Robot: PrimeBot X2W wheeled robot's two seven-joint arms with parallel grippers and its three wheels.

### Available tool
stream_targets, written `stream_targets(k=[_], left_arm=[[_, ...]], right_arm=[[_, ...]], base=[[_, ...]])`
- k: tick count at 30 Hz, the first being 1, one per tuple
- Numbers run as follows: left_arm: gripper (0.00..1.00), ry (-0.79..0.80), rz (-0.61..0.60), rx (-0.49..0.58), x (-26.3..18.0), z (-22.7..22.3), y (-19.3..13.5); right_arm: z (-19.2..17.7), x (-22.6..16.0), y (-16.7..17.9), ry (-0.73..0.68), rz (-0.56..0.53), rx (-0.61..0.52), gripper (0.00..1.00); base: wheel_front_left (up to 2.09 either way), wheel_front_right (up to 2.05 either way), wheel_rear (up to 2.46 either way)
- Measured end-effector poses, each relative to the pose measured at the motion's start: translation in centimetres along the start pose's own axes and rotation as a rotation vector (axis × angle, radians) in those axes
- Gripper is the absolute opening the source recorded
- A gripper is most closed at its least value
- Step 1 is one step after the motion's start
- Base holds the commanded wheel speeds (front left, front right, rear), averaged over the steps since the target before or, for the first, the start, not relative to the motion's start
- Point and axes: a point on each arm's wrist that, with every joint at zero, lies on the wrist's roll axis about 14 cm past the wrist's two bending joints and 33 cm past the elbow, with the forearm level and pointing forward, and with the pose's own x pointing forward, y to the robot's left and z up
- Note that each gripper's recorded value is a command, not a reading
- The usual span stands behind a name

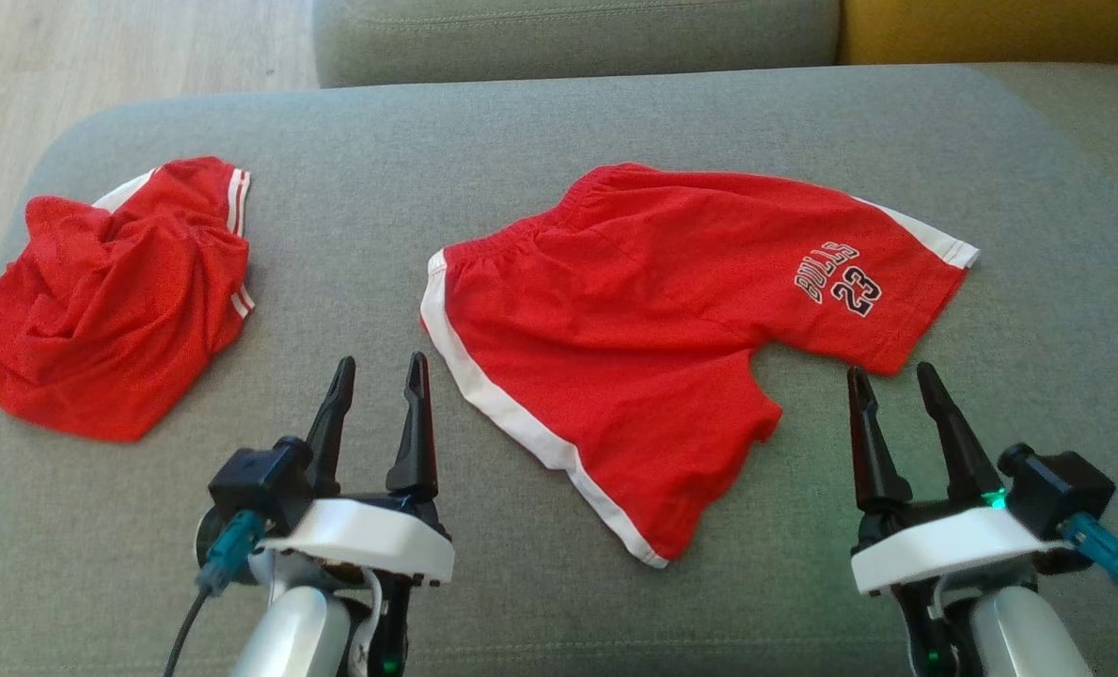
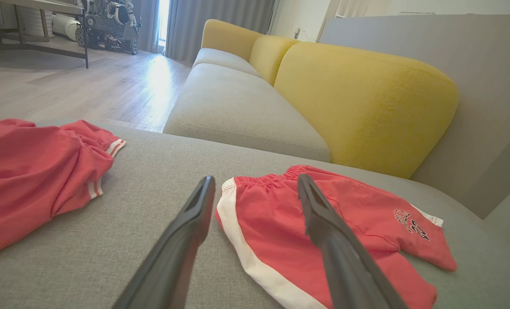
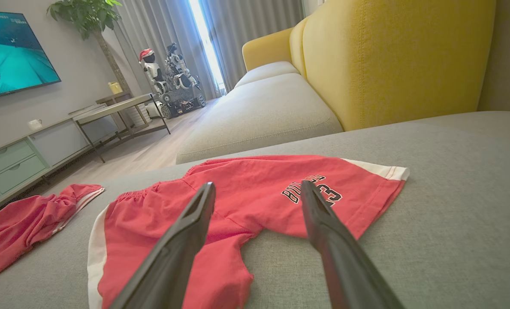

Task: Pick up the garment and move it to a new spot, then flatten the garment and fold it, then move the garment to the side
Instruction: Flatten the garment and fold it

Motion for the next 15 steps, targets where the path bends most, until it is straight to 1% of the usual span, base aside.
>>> stream_targets(k=[4,6,15], left_arm=[[1.00,0.001,0.007,0.001,0.0,0.0,0.3],[1.00,0.002,0.013,0.001,-0.1,0.0,0.5],[1.00,0.031,0.041,0.005,-0.4,-1.0,1.4]], right_arm=[[0.2,0.4,0.6,0.000,0.013,0.004,1.00],[-0.4,0.5,0.7,0.029,0.017,0.009,1.00],[-6.8,0.9,2.2,0.294,0.064,0.012,1.00]], base=[[0.00,0.00,0.00],[0.00,0.00,0.00],[0.00,0.00,0.00]])
